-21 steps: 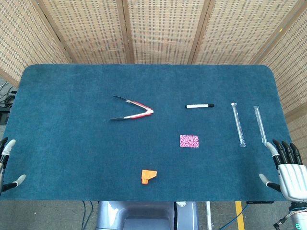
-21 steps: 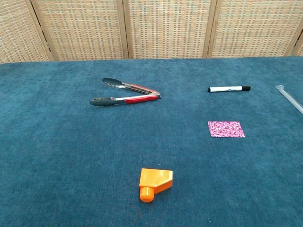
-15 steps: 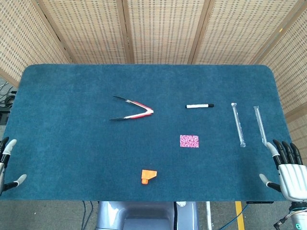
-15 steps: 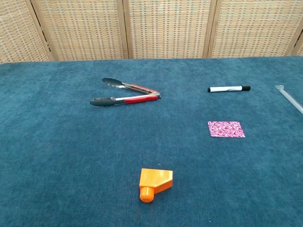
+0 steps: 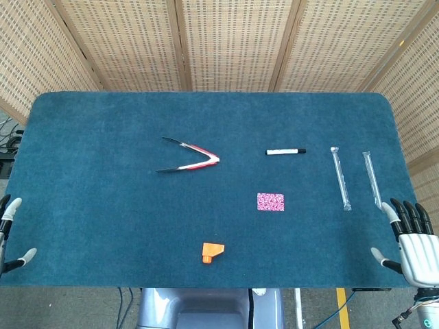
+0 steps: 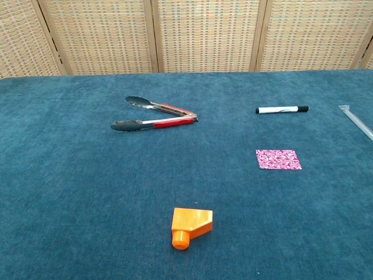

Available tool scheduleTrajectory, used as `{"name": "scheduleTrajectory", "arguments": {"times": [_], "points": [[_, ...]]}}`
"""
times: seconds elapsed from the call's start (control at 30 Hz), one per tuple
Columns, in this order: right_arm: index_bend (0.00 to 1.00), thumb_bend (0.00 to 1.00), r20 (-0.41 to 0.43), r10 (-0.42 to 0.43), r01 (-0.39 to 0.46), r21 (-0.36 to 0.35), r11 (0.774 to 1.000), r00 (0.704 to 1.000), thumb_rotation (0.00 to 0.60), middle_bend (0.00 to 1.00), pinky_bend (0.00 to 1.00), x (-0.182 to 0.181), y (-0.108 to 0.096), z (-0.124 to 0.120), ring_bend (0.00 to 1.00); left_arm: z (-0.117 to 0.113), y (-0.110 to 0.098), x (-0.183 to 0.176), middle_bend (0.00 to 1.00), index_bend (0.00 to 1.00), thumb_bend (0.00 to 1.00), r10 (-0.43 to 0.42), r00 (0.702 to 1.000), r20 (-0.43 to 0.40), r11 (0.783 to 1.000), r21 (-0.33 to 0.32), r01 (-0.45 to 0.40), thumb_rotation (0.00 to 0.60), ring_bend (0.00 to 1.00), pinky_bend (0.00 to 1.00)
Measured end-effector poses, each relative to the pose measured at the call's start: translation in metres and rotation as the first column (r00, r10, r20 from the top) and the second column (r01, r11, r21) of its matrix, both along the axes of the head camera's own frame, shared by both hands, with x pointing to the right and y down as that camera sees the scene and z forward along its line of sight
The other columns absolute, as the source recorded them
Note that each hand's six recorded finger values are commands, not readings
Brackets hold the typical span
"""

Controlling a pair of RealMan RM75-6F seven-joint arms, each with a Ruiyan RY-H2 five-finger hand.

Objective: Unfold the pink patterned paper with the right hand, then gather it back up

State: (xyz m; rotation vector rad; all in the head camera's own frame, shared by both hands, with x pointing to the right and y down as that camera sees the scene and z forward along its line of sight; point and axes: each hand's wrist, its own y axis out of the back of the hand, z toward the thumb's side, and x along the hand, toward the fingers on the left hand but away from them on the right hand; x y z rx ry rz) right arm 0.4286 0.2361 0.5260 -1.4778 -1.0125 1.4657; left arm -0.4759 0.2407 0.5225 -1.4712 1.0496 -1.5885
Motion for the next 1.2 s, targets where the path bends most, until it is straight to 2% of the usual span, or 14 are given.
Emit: {"name": "scheduleTrajectory", "arguments": {"times": [0.33, 0.7, 0.93, 1.2], "points": [[0.10, 0.23, 0.064, -0.012, 0.016, -0.052, 0.999, 0.998, 0.600, 0.09, 0.00, -0.007, -0.004, 0.011, 0.00, -0.002, -0.004, 0.004, 0.00, 0.02, 0.13, 0.017, 1.000, 0.002, 1.000, 0.004, -0.017, 0.600, 0.00, 0.00], [0.10, 0.23, 0.193, -0.093, 0.122, -0.147, 0.982, 0.977, 0.600, 0.09, 0.00, -0.037, -0.025, 0.027, 0.00, -0.005, -0.011, 0.004, 0.00, 0.02, 0.13, 0.032, 0.999, 0.020, 0.999, 0.012, -0.032, 0.600, 0.00, 0.00], [0.10, 0.24, 0.279, -0.164, 0.234, -0.238, 0.943, 0.946, 0.600, 0.07, 0.00, -0.066, -0.044, 0.044, 0.00, -0.010, -0.017, 0.007, 0.00, 0.02, 0.14, 0.052, 0.998, 0.021, 0.998, 0.019, -0.052, 0.600, 0.00, 0.00], [0.10, 0.26, 0.361, -0.248, 0.366, -0.309, 0.878, 0.899, 0.600, 0.06, 0.00, -0.105, -0.067, 0.060, 0.00, -0.016, -0.022, 0.009, 0.00, 0.02, 0.13, 0.059, 0.998, 0.022, 0.998, 0.016, -0.059, 0.600, 0.00, 0.00]]}}
